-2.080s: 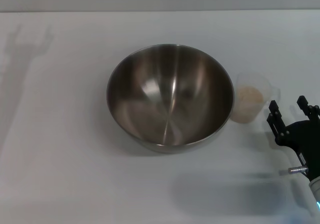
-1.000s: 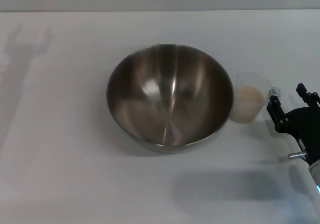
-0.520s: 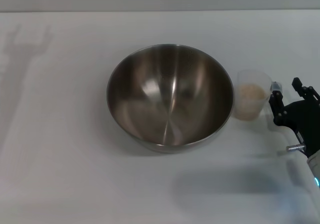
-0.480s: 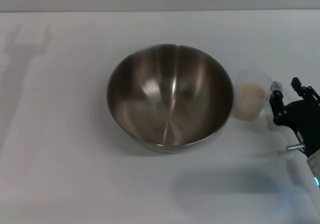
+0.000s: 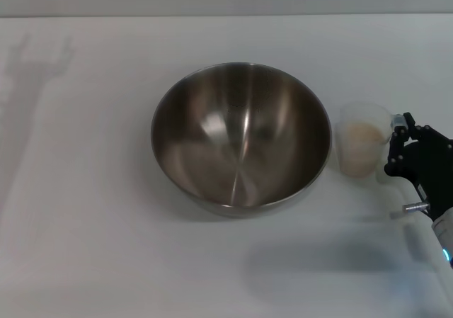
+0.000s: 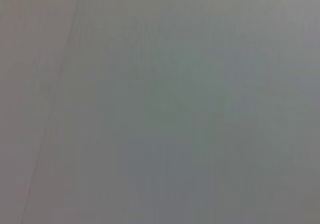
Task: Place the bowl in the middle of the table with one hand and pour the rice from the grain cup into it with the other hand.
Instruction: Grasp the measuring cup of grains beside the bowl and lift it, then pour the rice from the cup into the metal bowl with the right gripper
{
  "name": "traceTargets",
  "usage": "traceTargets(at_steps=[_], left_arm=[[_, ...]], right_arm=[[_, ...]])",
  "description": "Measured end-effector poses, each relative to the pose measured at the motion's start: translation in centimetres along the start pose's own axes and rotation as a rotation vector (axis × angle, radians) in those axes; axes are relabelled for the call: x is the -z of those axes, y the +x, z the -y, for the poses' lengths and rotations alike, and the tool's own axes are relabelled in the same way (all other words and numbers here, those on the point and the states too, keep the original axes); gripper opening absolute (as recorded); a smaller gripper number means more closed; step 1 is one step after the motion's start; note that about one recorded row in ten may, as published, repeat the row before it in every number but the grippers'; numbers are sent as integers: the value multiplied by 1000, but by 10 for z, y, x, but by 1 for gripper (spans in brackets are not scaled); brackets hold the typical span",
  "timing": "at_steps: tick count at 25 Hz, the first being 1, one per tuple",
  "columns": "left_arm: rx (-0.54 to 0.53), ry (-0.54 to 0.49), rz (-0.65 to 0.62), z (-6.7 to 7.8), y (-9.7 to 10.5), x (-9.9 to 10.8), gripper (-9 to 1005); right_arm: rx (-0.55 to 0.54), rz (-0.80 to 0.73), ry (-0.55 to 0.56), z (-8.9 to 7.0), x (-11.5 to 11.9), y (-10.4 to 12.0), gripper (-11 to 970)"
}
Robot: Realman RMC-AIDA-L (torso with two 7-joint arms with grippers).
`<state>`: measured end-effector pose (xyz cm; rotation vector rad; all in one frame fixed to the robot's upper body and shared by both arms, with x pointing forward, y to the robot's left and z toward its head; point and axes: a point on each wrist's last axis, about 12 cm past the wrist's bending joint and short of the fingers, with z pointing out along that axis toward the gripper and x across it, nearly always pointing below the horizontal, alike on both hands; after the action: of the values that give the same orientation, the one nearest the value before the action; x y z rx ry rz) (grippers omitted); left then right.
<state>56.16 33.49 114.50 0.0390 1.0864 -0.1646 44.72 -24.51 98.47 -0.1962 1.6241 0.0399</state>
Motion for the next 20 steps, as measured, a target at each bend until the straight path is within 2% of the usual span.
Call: traceTargets(at_steps=[5, 8, 12, 16, 20], left_arm=[[1, 0, -2, 0, 0, 1, 810], [2, 3, -2, 1, 1, 1, 810], [6, 6, 0, 3, 0, 1, 810], [11, 10, 3, 6, 1, -1, 810], [17, 15, 8, 8, 0, -3, 810]], right_arm=[[-8, 0, 32, 4, 1, 1, 54], [-21, 39, 92, 12, 2, -4, 46], [13, 186, 134, 24, -4, -22, 34], [78, 335, 120, 30, -24, -46, 29], [161, 434, 66, 29, -49, -66, 27]])
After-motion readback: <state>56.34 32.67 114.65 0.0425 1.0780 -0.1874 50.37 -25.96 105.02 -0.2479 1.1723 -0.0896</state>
